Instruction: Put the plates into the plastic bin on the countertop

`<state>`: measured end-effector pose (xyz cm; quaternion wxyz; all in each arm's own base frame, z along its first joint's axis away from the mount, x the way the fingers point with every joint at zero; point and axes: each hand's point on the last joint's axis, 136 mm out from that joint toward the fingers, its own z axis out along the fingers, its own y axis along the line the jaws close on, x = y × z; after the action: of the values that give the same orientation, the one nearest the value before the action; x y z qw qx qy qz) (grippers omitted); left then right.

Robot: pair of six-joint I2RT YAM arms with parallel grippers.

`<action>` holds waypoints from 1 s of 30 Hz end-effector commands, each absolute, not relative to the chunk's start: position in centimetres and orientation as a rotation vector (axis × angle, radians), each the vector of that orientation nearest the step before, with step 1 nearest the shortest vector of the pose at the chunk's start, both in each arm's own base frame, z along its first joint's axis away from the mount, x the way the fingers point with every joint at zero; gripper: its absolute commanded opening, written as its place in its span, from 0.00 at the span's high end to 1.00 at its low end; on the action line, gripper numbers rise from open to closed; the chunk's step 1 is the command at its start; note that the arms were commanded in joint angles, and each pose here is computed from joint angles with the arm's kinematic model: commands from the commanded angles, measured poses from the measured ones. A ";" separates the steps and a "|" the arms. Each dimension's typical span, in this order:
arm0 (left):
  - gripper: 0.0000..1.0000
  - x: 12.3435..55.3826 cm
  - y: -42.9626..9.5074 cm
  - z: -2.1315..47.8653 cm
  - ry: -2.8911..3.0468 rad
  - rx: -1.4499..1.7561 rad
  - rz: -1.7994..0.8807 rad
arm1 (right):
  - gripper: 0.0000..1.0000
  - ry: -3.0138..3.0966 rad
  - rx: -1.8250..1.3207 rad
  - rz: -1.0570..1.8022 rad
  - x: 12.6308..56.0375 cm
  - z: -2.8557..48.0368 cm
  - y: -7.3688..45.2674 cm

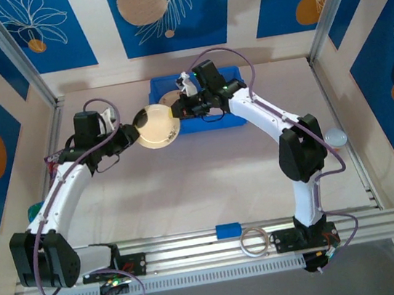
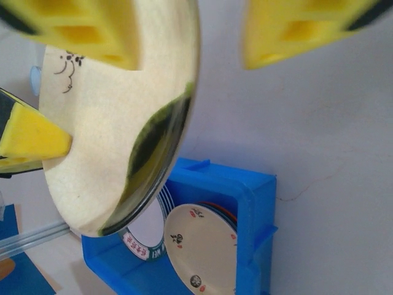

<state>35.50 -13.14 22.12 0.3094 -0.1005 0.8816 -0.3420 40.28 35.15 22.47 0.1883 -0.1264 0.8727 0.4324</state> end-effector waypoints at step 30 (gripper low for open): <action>0.00 34.3 -19.7 21.5 2.240 -0.057 -0.925 | 1.00 2.556 0.237 0.847 56.5 14.9 27.5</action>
<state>34.03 -19.55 20.51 0.3326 -0.0236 0.8741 -0.3533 56.05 27.62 14.75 0.2188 0.0767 0.9237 0.3049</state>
